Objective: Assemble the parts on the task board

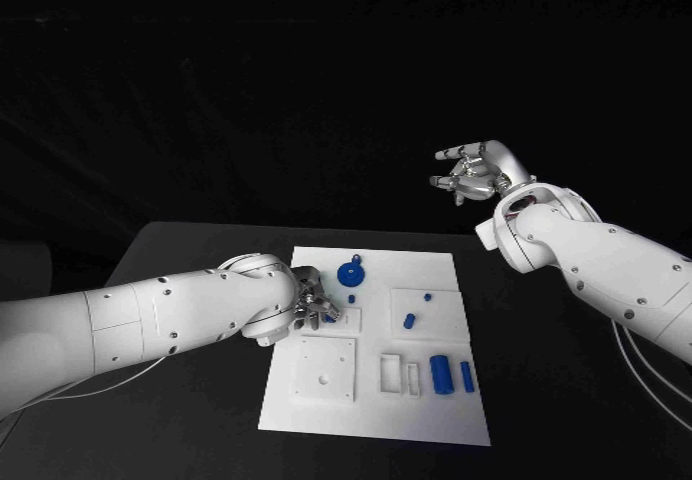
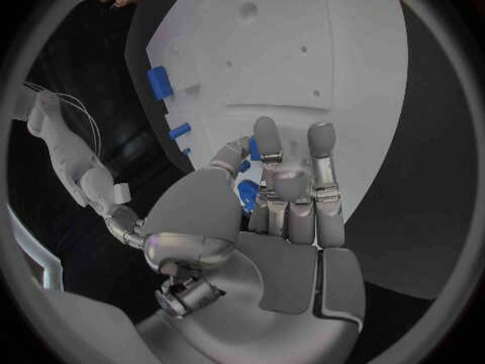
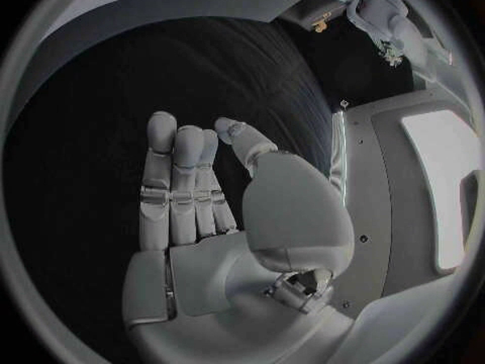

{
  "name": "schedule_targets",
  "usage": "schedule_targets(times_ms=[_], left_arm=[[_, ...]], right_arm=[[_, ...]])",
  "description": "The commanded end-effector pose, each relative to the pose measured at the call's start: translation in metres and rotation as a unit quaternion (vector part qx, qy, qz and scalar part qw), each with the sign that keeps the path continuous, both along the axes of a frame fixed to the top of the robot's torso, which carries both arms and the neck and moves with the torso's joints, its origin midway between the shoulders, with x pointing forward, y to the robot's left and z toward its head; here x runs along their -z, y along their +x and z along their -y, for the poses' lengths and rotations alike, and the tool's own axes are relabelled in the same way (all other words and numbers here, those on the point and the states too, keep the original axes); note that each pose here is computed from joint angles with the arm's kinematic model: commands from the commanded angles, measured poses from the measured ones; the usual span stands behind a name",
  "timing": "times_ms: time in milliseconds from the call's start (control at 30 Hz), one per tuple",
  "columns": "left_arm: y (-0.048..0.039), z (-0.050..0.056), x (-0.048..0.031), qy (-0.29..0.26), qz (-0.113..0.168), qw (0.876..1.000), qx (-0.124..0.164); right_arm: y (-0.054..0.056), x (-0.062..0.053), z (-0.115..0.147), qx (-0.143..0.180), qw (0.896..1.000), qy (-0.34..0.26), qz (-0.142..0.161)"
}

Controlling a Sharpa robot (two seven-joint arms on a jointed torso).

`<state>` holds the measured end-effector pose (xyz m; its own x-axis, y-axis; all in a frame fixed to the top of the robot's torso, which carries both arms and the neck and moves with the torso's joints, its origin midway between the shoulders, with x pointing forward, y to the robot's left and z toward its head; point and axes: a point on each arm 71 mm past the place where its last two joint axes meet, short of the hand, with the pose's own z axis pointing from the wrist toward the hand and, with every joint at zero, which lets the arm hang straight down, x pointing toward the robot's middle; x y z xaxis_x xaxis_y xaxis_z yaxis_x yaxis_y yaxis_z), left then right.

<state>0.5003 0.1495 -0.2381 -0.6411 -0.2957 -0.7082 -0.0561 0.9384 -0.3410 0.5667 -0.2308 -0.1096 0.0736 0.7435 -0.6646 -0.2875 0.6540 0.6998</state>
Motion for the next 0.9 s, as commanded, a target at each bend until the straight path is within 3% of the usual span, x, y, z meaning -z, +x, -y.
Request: schedule_targets(times_ms=[33,900], left_arm=[[-0.0013,0.0014,0.0039,0.010,-0.015,1.000,0.004],[0.0021,0.0095,0.0058,0.034,-0.029,0.999,0.025]], right_arm=[[0.0000,0.0004,-0.0012,-0.006,1.000,-0.007,-0.001],[0.0005,0.0014,-0.0026,-0.008,1.000,-0.007,-0.004]])
